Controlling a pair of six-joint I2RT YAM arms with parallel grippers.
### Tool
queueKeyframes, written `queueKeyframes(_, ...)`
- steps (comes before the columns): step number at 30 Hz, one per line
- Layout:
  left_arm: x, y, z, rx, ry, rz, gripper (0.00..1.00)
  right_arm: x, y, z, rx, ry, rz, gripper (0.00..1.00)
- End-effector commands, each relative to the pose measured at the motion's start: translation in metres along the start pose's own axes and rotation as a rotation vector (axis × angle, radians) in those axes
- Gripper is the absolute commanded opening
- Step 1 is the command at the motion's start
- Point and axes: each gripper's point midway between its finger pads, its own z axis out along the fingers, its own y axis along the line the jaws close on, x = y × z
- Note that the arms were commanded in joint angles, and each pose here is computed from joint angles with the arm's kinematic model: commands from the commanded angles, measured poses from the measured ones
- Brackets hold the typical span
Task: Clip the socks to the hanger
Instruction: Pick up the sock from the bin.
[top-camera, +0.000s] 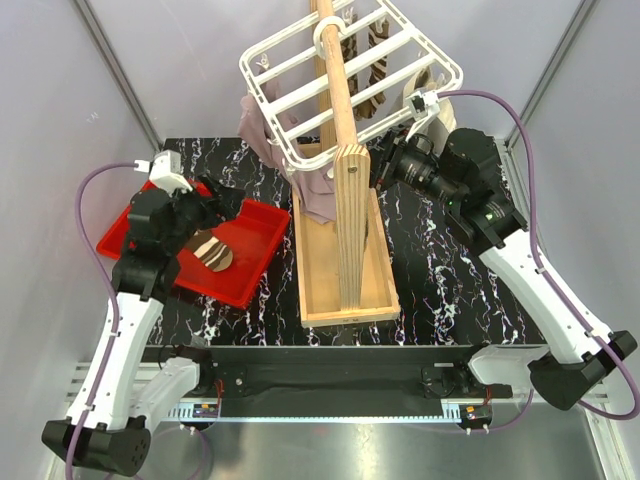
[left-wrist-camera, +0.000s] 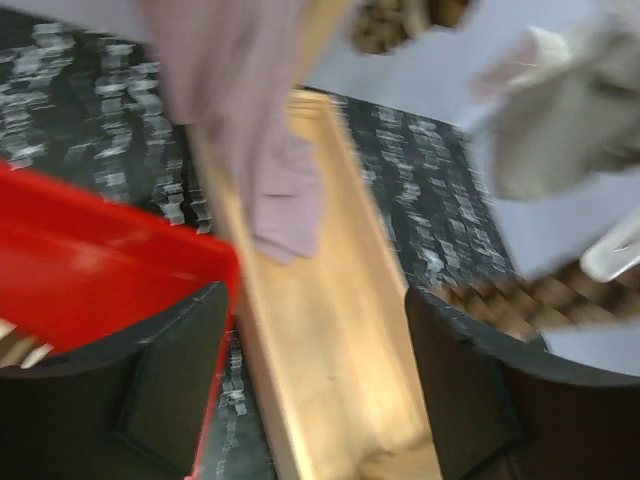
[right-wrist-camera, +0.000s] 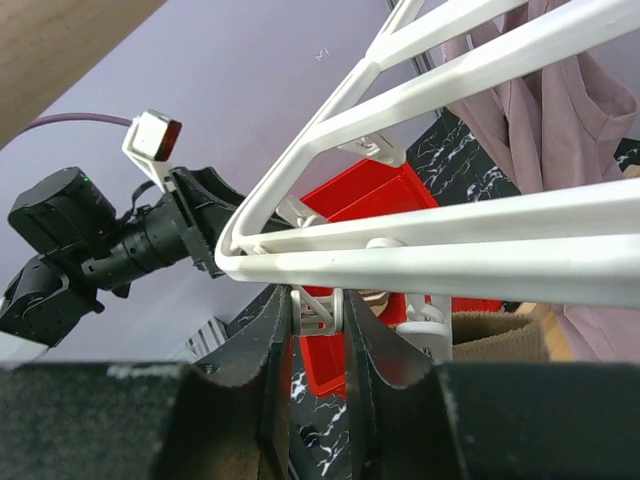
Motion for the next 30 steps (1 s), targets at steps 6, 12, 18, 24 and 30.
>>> queueKeyframes(6,0.008,0.127,0.004,-0.544,0.018,-0.137,0.93,-0.030,0.008,-0.018,0.022,-0.104,-0.058,0.00)
queueKeyframes(12,0.007,0.208,0.021,-0.801,-0.058,-0.212,0.90,-0.030,0.010,-0.021,0.010,-0.107,-0.068,0.00)
queueKeyframes(18,0.034,0.251,0.073,-0.836,0.094,-0.240,0.52,-0.026,0.010,-0.020,-0.002,-0.097,-0.072,0.00)
queueKeyframes(24,0.066,0.302,0.084,-1.017,0.198,-0.169,0.40,-0.025,0.012,-0.022,-0.008,-0.096,-0.081,0.00)
queueKeyframes(30,0.093,0.327,0.077,-1.119,0.246,-0.177,0.56,-0.023,0.014,-0.021,-0.025,-0.093,-0.070,0.00)
